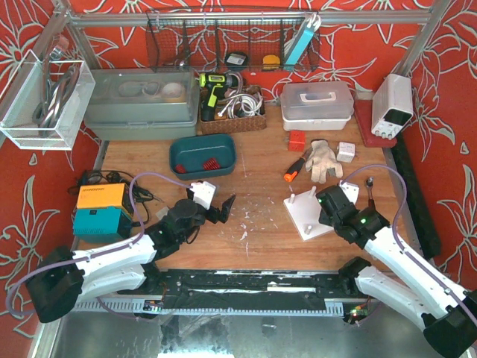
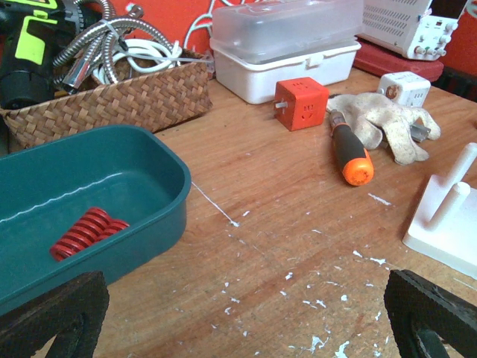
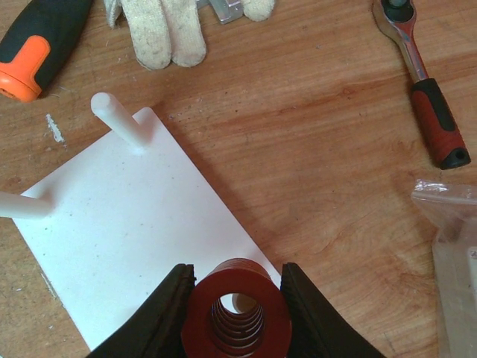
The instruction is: Install the large spring
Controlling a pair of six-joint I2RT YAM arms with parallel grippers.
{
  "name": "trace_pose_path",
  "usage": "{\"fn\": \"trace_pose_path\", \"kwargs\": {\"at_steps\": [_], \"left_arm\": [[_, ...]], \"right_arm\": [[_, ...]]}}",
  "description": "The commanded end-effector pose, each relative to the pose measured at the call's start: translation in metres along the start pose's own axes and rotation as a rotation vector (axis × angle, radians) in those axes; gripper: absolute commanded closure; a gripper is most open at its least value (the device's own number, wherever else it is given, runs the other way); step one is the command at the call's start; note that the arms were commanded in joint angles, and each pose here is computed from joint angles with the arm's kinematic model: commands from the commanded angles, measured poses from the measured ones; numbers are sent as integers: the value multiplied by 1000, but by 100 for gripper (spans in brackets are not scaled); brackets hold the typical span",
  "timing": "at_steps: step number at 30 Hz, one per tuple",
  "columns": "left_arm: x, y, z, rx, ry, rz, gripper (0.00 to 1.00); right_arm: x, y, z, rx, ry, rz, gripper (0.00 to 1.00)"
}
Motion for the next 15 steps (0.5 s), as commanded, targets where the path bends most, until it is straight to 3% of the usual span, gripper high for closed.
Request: {"fn": "trace_pose_path", "kwargs": {"at_steps": [1, 15], "left_arm": [[-1, -1, -2, -22, 1, 5, 0], [-1, -2, -4, -26, 2, 8, 0]], "right_arm": [[-9, -4, -3, -2, -22, 51, 100], [-2, 4, -5, -9, -30, 45, 100]]}}
Point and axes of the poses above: each gripper's point midway between its finger pads, its own y axis out along the fingers, its own x axis along the line the jaws close on, z = x × y, the point moved 4 cm from there along -y, back along the fingers, and after that the axes turned 10 degrees about -y, right-handed, at the moved point
